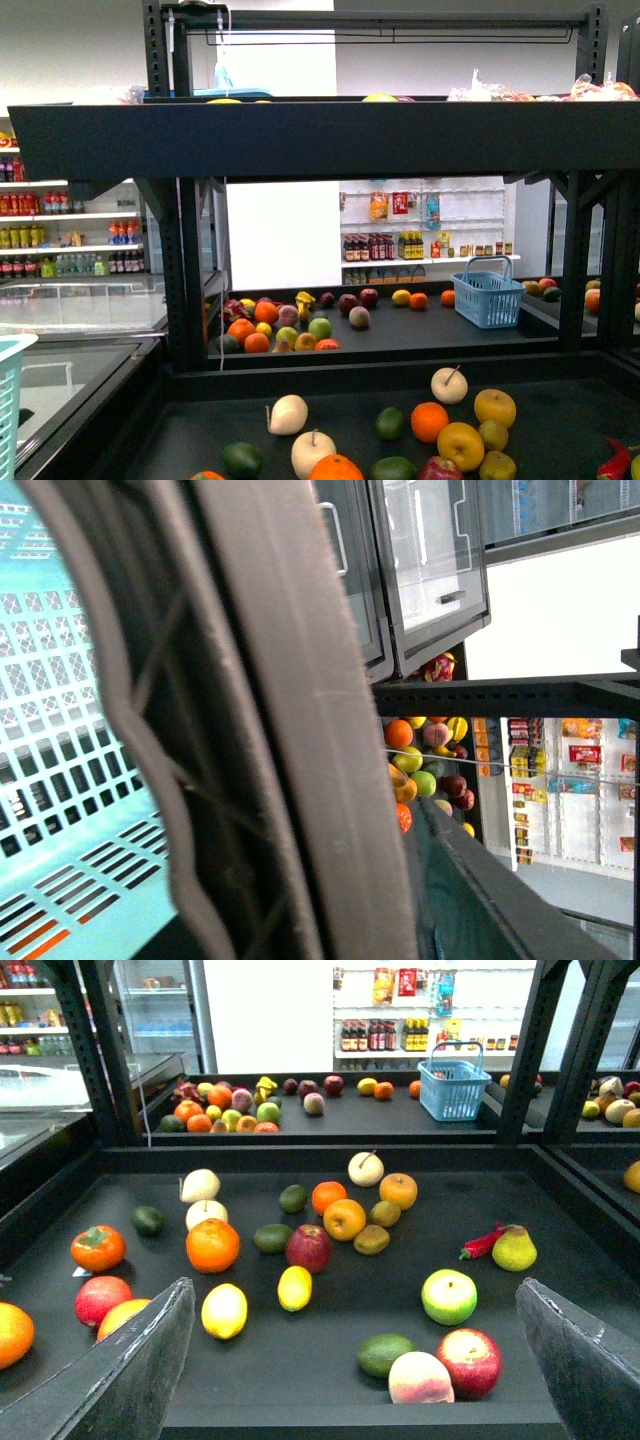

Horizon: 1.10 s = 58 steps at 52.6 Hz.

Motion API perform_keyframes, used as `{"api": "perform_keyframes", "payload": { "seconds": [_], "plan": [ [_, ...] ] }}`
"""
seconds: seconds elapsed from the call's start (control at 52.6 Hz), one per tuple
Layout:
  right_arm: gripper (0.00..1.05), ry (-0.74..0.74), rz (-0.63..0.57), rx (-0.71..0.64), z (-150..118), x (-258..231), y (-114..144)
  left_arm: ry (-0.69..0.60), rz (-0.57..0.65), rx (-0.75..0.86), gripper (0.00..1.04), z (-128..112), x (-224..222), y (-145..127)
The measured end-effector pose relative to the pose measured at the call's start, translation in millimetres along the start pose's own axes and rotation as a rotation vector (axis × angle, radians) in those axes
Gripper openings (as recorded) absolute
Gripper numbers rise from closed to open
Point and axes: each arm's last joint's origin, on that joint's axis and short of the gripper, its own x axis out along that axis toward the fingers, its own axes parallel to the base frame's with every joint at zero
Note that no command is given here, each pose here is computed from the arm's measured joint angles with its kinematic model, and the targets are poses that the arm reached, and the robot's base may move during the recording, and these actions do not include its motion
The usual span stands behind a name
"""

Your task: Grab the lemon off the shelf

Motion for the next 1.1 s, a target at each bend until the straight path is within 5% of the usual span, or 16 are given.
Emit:
{"api": "perform_keyframes", "payload": {
  "seconds": [0.114, 0.419, 0.761, 1.104],
  "plan": [
    [0.97, 0.0, 0.001, 0.0, 0, 0, 0, 0.007, 0.004, -0.029, 0.17, -1, 2, 1],
    [0.97, 0.0, 0.0, 0.0, 0, 0, 0, 0.15, -0.065, 0.191, 0.17, -24, -3, -21],
    [0.97, 0.0, 0.0, 0.0, 0, 0, 0, 0.504, -0.38, 0.657, 0.17, -134, -60, -83],
    [0.97, 0.0, 0.0, 0.0, 0, 0, 0, 0.628, -0.371, 0.812, 0.17, -214, -53, -88]
  ]
}}
